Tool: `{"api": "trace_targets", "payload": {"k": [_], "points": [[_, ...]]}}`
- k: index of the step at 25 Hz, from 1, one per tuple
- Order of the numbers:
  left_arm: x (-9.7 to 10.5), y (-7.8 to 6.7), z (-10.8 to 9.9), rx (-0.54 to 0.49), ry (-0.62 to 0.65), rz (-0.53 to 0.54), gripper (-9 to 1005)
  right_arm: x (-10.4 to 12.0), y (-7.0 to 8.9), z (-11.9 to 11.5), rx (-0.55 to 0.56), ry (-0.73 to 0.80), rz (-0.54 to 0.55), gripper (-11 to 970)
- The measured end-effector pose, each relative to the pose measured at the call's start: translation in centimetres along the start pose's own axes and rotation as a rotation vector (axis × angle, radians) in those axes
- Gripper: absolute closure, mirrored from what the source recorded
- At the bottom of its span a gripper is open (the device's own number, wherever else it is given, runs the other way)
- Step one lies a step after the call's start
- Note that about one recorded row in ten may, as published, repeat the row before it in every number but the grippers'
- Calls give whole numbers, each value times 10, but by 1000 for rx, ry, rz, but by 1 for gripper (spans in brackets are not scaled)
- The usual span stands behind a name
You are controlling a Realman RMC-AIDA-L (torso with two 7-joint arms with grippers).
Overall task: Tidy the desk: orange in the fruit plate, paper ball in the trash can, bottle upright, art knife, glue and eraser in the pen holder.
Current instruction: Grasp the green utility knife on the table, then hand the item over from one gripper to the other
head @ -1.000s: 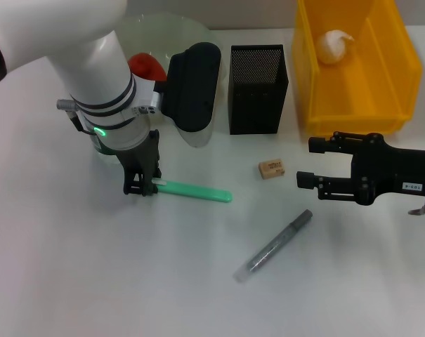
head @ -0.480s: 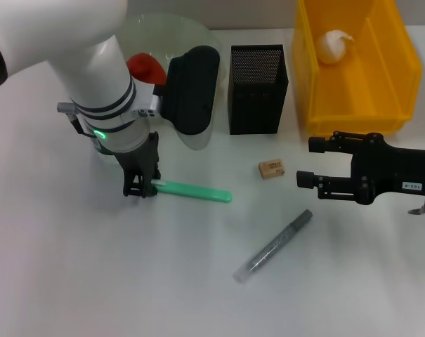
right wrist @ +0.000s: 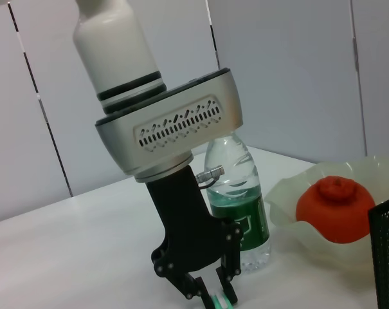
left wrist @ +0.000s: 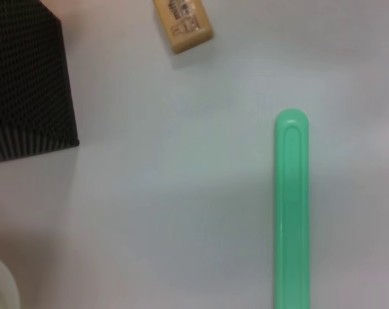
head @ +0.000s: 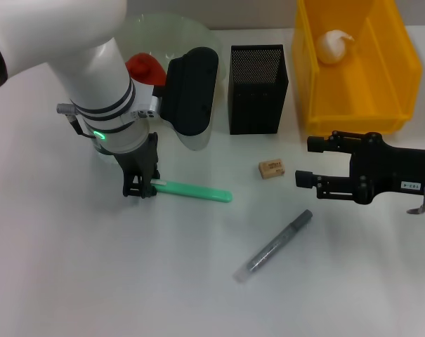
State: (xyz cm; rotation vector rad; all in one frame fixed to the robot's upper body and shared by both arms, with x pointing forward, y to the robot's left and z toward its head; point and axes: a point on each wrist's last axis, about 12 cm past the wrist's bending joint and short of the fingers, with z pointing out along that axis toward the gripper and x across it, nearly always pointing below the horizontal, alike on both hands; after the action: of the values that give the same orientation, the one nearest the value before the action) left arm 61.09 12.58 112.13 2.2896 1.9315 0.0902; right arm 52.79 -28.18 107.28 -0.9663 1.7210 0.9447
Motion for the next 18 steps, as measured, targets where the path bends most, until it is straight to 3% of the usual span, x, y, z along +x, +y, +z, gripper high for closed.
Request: {"api": "trace_targets", "payload": {"k": [18], "points": [[-5,0,-12,-7,-21,3,795,1,0,0,3,-2,3,225]]}}
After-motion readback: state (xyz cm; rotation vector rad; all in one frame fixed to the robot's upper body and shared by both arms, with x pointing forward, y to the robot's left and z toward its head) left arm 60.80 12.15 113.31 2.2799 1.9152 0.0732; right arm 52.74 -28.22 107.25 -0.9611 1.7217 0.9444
